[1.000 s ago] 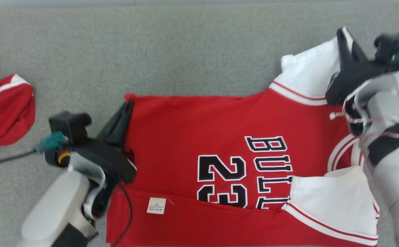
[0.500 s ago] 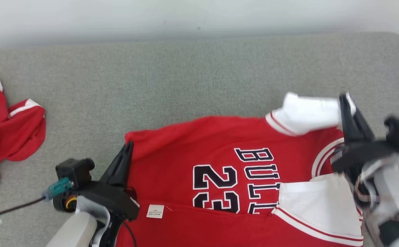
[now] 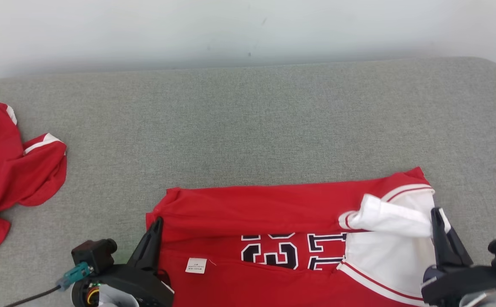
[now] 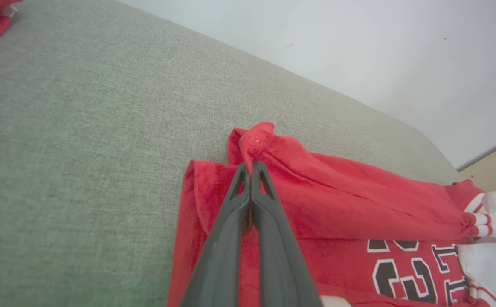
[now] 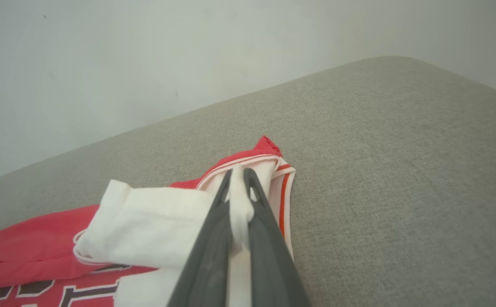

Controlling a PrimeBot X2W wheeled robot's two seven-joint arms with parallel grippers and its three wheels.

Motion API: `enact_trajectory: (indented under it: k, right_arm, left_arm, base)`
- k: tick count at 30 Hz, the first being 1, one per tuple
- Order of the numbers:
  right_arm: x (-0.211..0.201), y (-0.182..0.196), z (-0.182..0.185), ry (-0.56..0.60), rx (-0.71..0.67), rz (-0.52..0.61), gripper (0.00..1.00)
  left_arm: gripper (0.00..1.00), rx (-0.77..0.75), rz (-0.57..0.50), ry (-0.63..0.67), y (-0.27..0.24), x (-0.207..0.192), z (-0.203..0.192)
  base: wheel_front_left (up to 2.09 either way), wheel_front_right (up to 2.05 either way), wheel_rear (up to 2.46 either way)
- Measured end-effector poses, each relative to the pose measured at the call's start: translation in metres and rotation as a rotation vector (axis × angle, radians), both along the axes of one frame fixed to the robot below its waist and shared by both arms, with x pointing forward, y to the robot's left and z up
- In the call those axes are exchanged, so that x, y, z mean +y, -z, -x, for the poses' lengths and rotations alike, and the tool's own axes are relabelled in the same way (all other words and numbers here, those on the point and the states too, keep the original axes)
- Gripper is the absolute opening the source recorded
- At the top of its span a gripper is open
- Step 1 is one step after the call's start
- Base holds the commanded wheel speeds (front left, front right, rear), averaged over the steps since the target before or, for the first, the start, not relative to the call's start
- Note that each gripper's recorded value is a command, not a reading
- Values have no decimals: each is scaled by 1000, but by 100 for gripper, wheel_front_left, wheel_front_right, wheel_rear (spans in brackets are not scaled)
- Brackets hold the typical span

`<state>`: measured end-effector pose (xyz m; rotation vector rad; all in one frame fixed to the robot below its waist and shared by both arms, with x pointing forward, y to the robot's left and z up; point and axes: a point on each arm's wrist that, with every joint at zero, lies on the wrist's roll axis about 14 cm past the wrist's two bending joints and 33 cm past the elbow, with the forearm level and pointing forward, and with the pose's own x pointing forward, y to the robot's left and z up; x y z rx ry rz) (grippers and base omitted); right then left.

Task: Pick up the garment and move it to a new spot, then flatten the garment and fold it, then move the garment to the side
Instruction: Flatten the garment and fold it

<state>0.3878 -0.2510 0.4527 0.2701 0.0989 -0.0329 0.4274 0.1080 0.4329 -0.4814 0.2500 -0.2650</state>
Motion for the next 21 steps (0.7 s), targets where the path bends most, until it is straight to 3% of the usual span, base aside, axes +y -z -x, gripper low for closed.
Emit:
enact_trajectory:
  k: [17,18,19,20,21]
  right_arm:
    - [1,37,40,31,116,1,0]
    - [1,39,42,30,126,3,35]
    - [3,41,42,25,133,7,71]
    - [3,42,42,23,137,8,100]
    - [3,42,42,22,136,9,100]
  left_arm:
    - [0,42,29,-64,17,3,30]
    - [0,43,27,-67,17,4,30]
    - [31,41,15,-66,18,5,31]
    - [100,37,5,-66,17,6,31]
    - [100,33,-2,-69,16,7,30]
  base:
    - [0,0,0]
    - [0,0,0]
    - [0,0,0]
    - [0,0,0]
    - [0,0,0]
